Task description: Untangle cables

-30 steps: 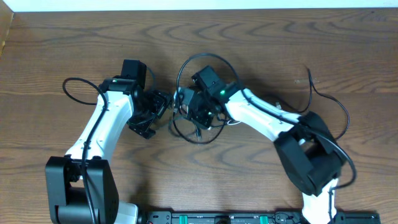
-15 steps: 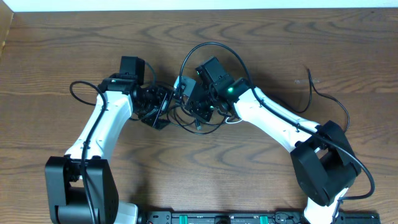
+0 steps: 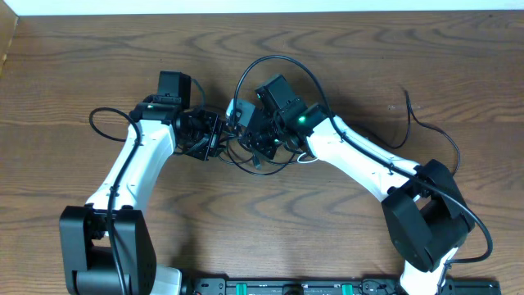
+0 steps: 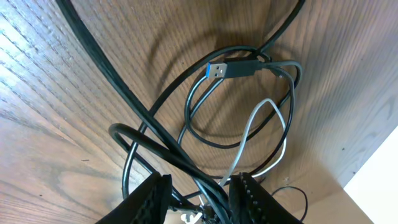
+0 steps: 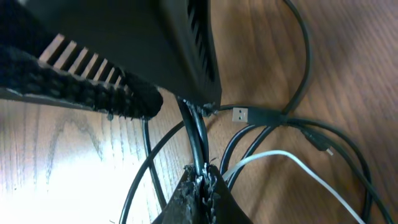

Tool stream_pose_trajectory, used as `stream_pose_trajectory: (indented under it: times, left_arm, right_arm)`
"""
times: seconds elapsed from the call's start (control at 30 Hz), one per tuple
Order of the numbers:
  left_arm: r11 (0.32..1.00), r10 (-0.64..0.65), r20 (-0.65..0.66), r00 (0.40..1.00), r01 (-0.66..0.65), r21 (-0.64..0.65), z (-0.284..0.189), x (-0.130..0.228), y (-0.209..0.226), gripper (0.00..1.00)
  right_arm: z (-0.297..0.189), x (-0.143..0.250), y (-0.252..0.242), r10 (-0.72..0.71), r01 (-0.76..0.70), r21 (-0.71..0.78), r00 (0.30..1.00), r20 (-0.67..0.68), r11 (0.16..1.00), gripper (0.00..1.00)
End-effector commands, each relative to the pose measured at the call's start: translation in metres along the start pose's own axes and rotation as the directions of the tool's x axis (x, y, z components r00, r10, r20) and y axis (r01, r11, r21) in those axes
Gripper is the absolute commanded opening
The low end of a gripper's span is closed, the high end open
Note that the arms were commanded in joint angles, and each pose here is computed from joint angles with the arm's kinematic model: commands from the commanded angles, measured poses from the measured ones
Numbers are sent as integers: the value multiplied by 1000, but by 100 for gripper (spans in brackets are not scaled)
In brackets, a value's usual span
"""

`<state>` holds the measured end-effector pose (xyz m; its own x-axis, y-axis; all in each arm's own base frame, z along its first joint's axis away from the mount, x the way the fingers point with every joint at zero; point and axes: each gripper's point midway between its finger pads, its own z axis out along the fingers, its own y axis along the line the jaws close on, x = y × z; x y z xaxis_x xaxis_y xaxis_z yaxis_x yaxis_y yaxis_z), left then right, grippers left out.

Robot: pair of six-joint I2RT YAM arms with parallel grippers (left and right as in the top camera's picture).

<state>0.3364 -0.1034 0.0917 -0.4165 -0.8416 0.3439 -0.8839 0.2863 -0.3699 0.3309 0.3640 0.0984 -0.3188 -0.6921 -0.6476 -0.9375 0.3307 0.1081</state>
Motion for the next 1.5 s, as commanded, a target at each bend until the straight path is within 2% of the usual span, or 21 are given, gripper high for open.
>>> stream_pose_trajectory:
  times: [0.0, 0.17, 0.4, 0.73, 0.77, 0.83, 0.9, 0.93, 1.1, 1.47]
  left_arm:
    - [1000, -20, 25, 999, 21, -24, 5, -5, 4, 30]
    - [999, -17, 83, 996, 20, -29, 4, -16, 5, 8]
    - [999, -30, 125, 992, 33, -24, 1, -28, 5, 8]
    - [997, -36, 227, 973, 50, -59, -3, -47, 14, 8]
    - [997, -36, 219, 975, 49, -56, -3, -45, 13, 9]
    - [998, -38, 192, 981, 47, -44, -2, -41, 11, 34]
    - [999, -40, 145, 989, 43, -21, -2, -36, 6, 51]
    - [999, -46, 116, 992, 47, -9, -2, -33, 4, 55]
    - [998, -63, 34, 997, 62, 26, -8, -32, 2, 62]
    - [989, -112, -7, 994, 110, -96, -8, -17, 32, 63]
  right_arm:
    - [-5, -12, 2, -14, 14, -3, 999, 30, 1000, 1]
    - [-5, -11, 2, -21, 21, -3, 999, 29, 1000, 1]
    - [-5, -12, 3, -39, 39, -7, 999, 31, 999, 1]
    - [-6, -18, 22, -63, 71, -112, 995, 78, 991, 1]
    - [-6, -18, 22, -63, 72, -112, 995, 78, 991, 1]
    - [-6, -18, 22, -64, 73, -111, 995, 77, 991, 1]
    - [-6, -18, 21, -69, 77, -110, 995, 75, 991, 1]
    - [-6, -17, 20, -69, 76, -103, 995, 72, 992, 1]
    - [-5, -14, 14, -69, 73, -71, 996, 54, 995, 1]
    - [-5, -18, 28, -237, 246, -110, 967, 94, 963, 1]
